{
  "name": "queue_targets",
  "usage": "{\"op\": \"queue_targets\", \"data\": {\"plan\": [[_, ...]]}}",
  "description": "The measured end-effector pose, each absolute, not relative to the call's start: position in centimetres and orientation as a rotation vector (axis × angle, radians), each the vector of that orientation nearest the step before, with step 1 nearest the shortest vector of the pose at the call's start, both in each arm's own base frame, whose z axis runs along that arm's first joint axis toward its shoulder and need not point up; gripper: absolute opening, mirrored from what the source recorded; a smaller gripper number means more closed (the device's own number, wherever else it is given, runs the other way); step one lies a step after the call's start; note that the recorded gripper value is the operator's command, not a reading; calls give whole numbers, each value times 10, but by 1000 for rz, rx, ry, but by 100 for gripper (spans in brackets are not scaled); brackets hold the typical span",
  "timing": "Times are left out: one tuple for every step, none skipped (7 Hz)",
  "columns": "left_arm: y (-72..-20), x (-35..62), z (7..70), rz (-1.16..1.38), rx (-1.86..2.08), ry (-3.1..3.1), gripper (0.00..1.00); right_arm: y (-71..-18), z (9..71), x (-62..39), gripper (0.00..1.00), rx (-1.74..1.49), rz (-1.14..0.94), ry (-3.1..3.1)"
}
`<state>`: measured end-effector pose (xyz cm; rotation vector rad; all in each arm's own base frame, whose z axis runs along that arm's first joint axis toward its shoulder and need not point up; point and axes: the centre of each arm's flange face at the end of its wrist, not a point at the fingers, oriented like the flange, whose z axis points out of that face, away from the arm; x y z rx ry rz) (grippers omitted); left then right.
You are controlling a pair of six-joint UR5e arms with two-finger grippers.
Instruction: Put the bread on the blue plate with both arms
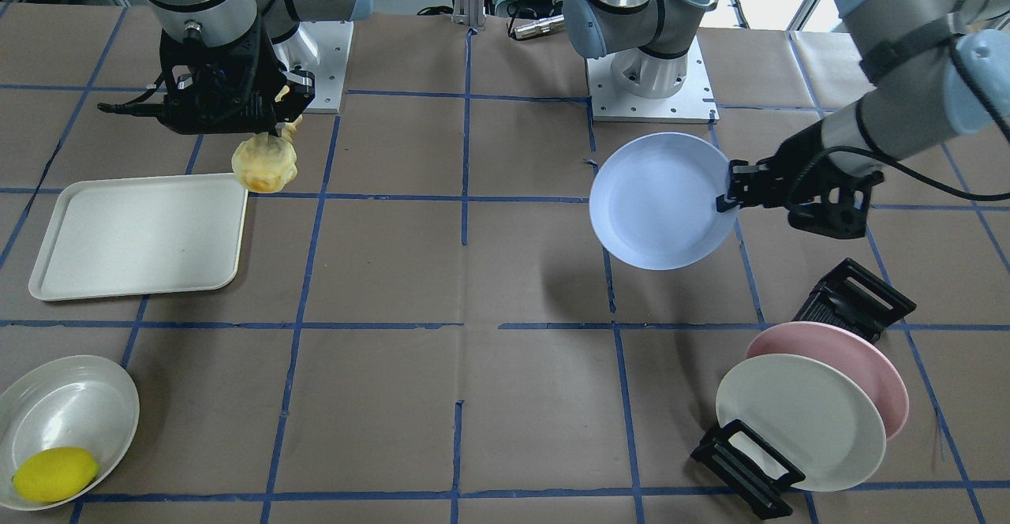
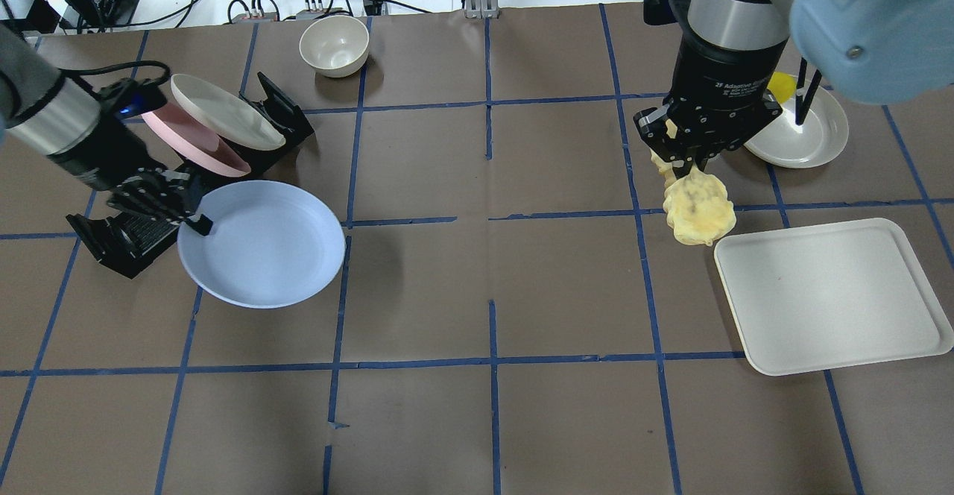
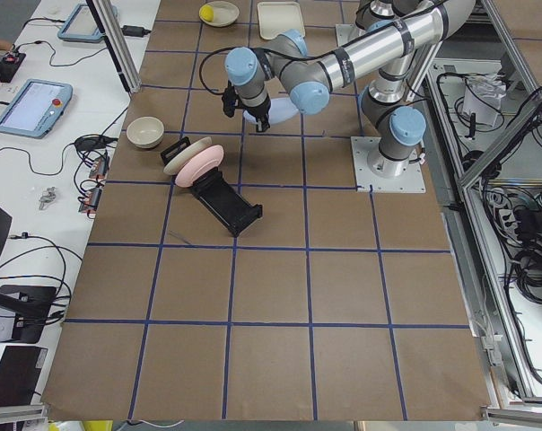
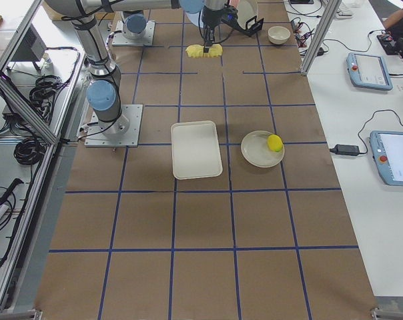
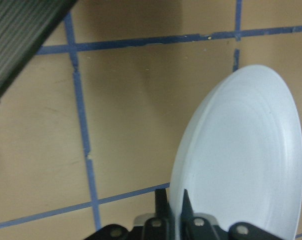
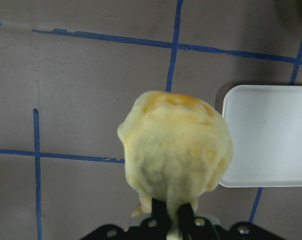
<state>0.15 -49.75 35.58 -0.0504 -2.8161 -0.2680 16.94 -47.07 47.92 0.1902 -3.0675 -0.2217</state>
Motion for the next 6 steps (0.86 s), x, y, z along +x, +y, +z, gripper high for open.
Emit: {"op": "queue_targets", "data": {"plan": [[-504, -44, 344, -248, -61, -2786, 3, -471, 478, 169, 17, 194, -227, -3066], [-513, -80, 321, -231, -94, -2753, 3, -471, 477, 170, 17, 198, -231, -3066], [-521, -108, 298, -211, -116, -2739, 3, -470, 476, 170, 17, 200, -234, -3068], [-532, -134, 276, -179, -112, -2731, 3, -470, 474, 170, 17, 204, -239, -3070], [-542, -161, 256, -136, -94, -2710, 3, -470, 470, 171, 17, 204, -252, -3071], [-551, -183, 238, -96, -85, -2681, 5, -473, 461, 176, 17, 211, -267, -3073]]}}
